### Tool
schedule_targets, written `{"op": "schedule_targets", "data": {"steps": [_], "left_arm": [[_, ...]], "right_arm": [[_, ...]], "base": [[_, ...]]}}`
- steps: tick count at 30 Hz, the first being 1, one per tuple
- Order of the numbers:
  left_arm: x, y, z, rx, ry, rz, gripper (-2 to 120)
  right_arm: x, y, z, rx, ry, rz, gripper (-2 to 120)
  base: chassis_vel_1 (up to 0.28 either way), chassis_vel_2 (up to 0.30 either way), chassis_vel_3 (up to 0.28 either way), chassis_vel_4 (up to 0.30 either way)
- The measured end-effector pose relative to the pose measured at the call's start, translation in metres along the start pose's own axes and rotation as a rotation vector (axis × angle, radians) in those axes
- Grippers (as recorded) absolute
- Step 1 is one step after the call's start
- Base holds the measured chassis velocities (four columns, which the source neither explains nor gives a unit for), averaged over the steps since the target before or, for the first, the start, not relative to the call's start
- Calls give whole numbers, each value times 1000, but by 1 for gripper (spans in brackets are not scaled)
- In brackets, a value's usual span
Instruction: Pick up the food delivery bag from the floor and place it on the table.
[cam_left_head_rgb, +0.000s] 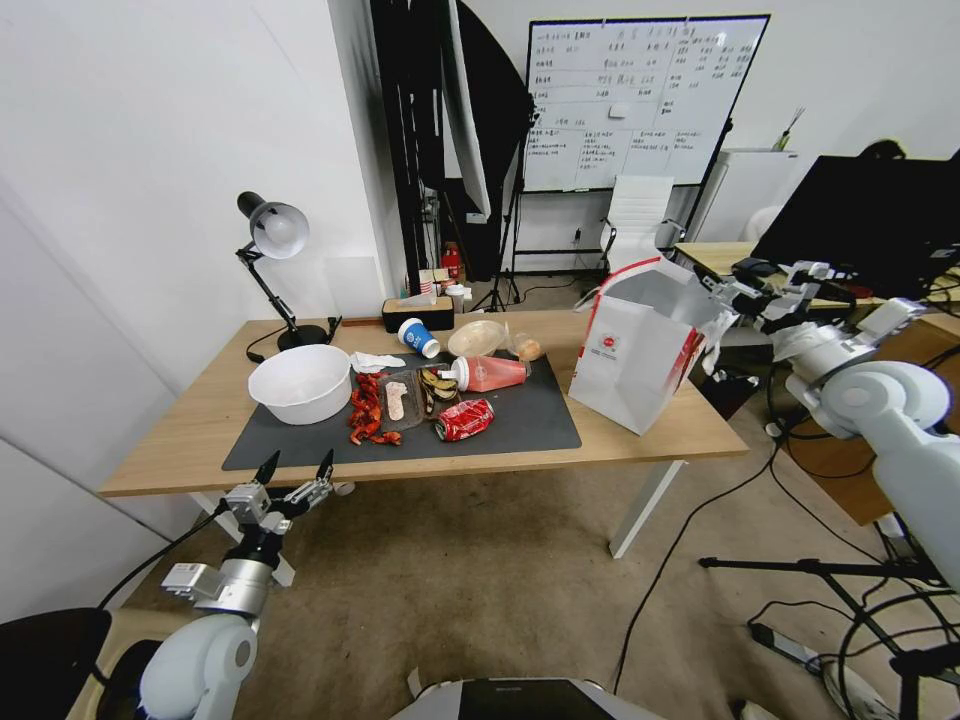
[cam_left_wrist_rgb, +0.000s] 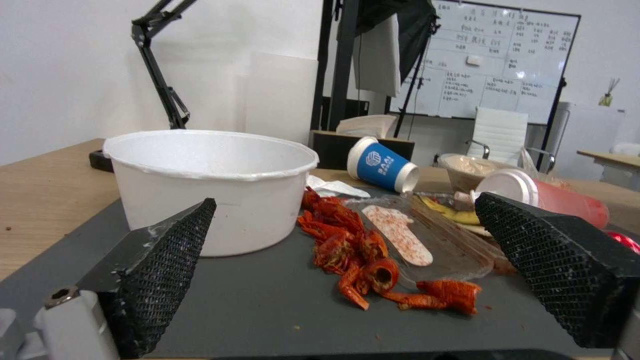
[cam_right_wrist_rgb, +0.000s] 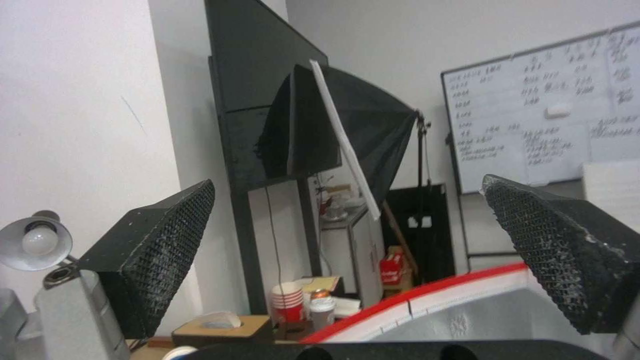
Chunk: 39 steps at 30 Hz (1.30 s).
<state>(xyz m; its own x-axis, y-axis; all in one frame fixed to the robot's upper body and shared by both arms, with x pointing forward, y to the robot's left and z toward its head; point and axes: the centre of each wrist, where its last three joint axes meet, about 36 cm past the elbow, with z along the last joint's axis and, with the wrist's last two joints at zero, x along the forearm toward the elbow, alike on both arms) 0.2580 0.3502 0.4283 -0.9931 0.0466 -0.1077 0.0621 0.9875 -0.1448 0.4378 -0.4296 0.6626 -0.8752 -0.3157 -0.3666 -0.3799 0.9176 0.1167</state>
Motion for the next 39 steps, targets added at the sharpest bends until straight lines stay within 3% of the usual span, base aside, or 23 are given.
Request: {"op": "schedule_targets", "data": {"steps": [1, 2, 5, 6, 9, 17, 19, 22, 23, 33, 39], "left_arm": [[0, 0, 0, 5, -5, -5, 100], [0, 0, 0, 5, -5, -5, 100], [0, 1, -1, 8, -16, -11, 100], [0, 1, -1, 8, -16, -11, 100], [0, 2, -3, 12, -29, -16, 100], [1, 2, -2, 12, -44, -26, 100], [1, 2, -2, 11, -45, -27, 100], [1, 5, 0, -6, -58, -34, 100], [1, 5, 0, -6, -58, -34, 100], [2, 15, 17, -10, -69, -60, 100], [4, 17, 26, -8, -76, -69, 100]], "right_arm": [[8, 23, -5, 41, -10, 12, 100], [8, 23, -5, 41, -10, 12, 100], [34, 69, -11, 76, 6, 73, 100], [34, 69, -11, 76, 6, 73, 100], [60, 101, -6, 118, 51, 136, 100], [106, 133, 34, 119, 112, 199, 100], [108, 134, 38, 115, 115, 201, 100], [131, 138, 82, 110, 147, 231, 100], [131, 138, 82, 110, 147, 231, 100], [165, 104, 184, 182, 166, 232, 100], [175, 99, 215, 182, 174, 224, 100]], "base": [[0, 0, 0, 0], [0, 0, 0, 0], [0, 0, 0, 0], [0, 0, 0, 0], [0, 0, 0, 0], [0, 0, 0, 0], [0, 0, 0, 0], [0, 0, 0, 0], [0, 0, 0, 0], [0, 0, 0, 0], [0, 0, 0, 0]]}}
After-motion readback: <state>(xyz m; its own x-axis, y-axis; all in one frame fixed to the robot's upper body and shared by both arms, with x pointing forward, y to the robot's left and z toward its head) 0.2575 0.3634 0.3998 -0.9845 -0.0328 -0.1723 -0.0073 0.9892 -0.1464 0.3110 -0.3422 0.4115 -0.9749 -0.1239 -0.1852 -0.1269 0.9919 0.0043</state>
